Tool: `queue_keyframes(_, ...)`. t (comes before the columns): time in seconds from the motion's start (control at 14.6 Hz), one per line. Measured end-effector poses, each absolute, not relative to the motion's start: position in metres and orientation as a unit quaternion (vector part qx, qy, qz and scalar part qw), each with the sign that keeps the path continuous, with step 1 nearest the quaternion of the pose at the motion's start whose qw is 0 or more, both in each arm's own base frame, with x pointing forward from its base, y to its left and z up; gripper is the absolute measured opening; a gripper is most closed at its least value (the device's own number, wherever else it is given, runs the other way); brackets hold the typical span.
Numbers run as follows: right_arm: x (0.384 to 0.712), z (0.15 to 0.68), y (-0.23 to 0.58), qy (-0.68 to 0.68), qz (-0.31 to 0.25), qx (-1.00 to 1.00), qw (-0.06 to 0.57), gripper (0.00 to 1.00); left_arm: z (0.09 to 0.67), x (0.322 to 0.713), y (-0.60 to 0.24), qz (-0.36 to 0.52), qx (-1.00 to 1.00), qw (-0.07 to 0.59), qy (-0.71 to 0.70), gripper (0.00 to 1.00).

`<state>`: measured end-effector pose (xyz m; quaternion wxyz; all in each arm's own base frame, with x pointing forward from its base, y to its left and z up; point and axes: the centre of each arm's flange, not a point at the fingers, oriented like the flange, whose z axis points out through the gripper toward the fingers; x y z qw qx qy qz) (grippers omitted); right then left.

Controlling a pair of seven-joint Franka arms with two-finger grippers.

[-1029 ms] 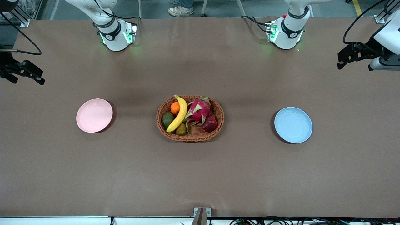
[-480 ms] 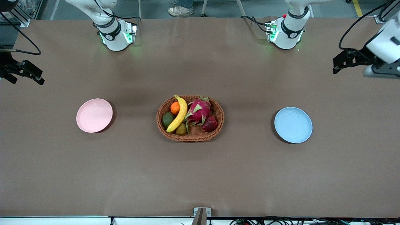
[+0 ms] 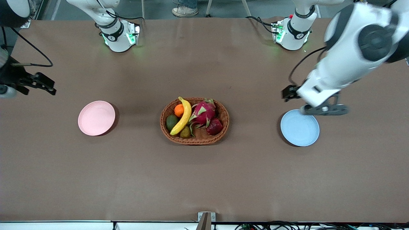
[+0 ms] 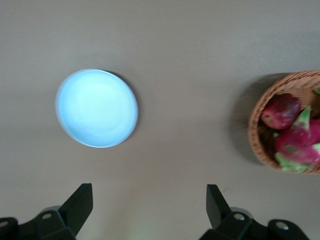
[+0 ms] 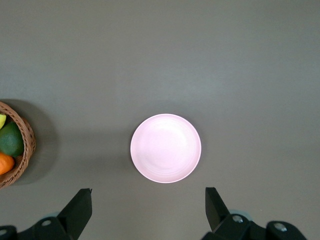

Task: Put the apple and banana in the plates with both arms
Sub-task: 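Reach the left gripper to the red apple while the right gripper reaches the banana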

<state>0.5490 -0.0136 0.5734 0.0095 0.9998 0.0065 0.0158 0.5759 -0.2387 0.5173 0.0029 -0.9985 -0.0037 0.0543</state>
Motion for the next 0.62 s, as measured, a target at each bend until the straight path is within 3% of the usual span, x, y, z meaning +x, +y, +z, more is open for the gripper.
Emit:
queue_keyframes(0.34,0.584,0.495,0.059,0.065,-0.042,0.997,0.004,1.00,0.418,0.591,-0.328,0.038,-0.994,-0.021,-0.097,1.00)
queue_keyframes(0.62,0.596,0.429,0.156,0.069,-0.054,0.996,-0.012,1.00,0.363,0.589,-0.387,0.014,-0.981,-0.058,-0.184,1.00)
